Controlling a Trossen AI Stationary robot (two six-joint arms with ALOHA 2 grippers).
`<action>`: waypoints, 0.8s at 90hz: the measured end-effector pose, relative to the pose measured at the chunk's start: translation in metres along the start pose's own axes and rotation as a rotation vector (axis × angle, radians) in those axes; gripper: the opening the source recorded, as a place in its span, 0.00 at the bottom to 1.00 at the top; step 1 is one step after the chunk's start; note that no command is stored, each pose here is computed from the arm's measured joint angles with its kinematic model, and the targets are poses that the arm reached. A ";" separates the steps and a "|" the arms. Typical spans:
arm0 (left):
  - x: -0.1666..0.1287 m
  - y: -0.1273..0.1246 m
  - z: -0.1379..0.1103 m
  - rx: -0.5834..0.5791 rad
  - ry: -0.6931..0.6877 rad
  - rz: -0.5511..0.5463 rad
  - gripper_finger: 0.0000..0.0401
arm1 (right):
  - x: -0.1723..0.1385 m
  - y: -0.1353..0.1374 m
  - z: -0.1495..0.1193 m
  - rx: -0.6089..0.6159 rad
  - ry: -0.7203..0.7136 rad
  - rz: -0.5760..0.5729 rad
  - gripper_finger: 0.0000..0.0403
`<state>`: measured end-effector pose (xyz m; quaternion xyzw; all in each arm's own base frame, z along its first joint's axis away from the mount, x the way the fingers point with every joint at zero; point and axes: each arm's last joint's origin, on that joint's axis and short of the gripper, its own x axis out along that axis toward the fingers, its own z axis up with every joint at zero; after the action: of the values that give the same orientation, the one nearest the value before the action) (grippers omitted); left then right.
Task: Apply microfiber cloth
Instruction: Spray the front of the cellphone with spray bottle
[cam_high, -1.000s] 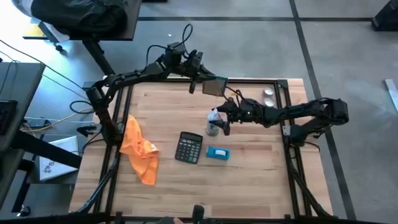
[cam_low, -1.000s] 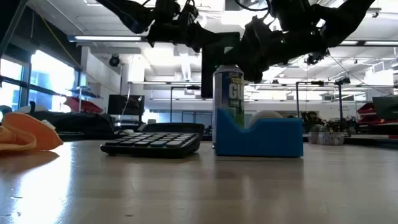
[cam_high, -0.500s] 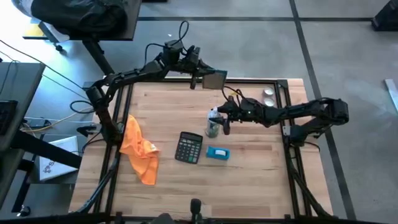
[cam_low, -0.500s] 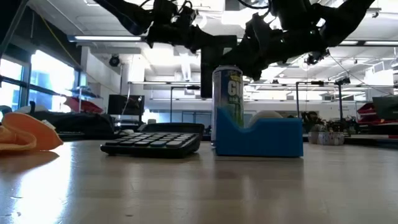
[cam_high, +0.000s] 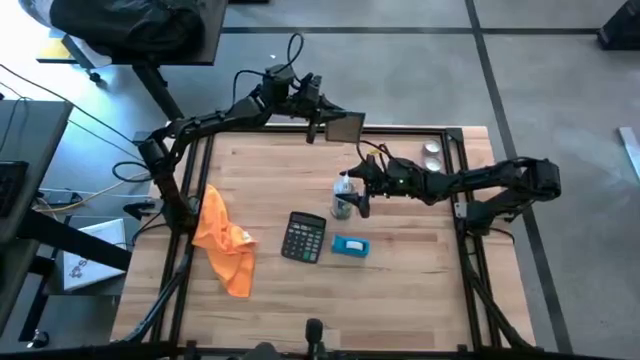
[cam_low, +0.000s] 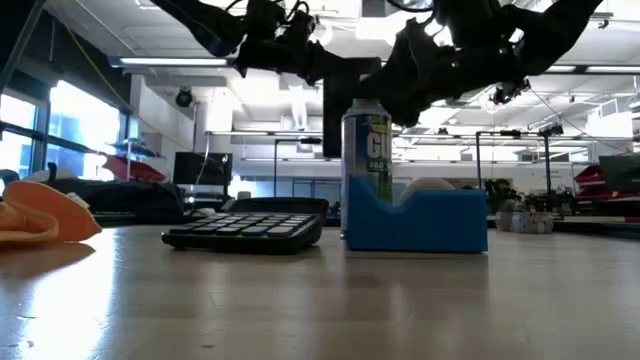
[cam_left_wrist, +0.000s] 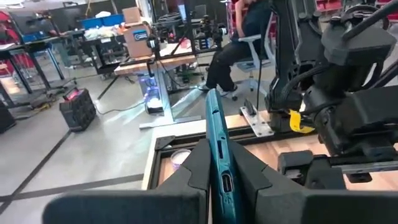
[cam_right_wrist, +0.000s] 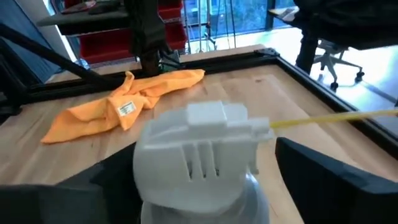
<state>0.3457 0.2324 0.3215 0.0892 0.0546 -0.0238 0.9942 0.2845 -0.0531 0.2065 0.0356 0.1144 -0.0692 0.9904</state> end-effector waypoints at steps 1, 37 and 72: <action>0.000 0.000 0.000 0.000 0.000 0.000 0.02 | 0.000 0.000 0.000 -0.002 -0.002 0.000 0.73; 0.000 0.000 0.001 0.005 -0.006 0.006 0.02 | 0.000 0.000 -0.002 -0.005 0.018 0.000 0.46; 0.000 0.001 0.001 0.006 -0.006 0.010 0.02 | 0.000 -0.002 -0.003 -0.119 0.041 -0.072 0.45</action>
<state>0.3459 0.2330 0.3222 0.0925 0.0510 -0.0195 0.9942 0.2833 -0.0547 0.2036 -0.0259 0.1397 -0.0973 0.9851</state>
